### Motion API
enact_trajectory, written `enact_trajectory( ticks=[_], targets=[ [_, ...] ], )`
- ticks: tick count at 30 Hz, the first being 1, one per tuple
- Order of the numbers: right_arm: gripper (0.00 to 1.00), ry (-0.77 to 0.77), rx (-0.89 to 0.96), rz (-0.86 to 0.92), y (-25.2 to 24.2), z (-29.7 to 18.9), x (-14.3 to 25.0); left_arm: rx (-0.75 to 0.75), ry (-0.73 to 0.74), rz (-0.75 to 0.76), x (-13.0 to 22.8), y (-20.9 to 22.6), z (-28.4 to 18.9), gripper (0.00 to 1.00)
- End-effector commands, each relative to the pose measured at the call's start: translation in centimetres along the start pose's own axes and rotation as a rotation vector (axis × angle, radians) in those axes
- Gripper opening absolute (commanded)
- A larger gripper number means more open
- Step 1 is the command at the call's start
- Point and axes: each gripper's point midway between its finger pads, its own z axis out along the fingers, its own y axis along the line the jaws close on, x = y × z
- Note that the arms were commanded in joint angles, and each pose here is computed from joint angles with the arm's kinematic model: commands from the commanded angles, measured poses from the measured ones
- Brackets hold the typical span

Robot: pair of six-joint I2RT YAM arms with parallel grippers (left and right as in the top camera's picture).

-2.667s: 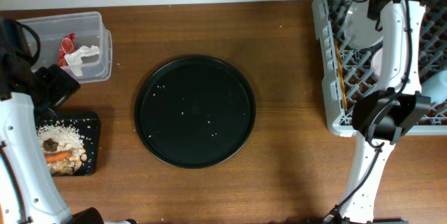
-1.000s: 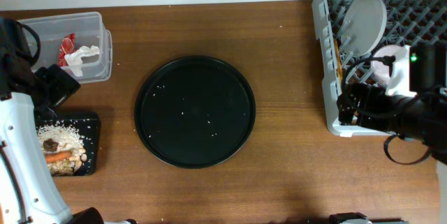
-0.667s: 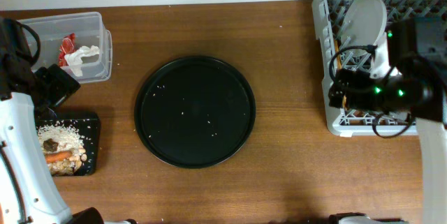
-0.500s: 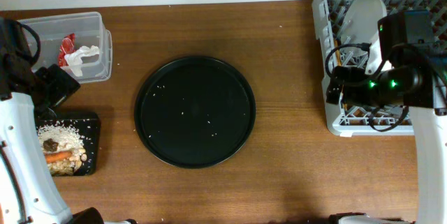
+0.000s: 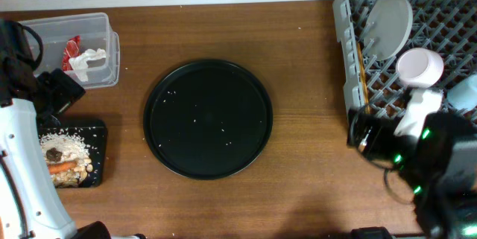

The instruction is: Sort waste into correct bins and load items into the dishwasher rack

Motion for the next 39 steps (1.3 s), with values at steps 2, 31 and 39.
enact_trajectory(
  ticks=[2,31,39],
  targets=[
    [0.98,-0.1,-0.152,-0.014,0.4,3.1,5.2,-0.014,0.003,-0.014,-0.1,0.3,0.3,0.99],
    [0.98,-0.567,-0.109,-0.018,-4.2,7.1,8.8,-0.014,0.003,-0.014,-0.1,0.3,0.3,0.99],
    [0.98,-0.523,-0.048,-0.091,-5.0,7.8,9.8,-0.014,0.003,-0.014,-0.1,0.3,0.3,0.99]
  ],
)
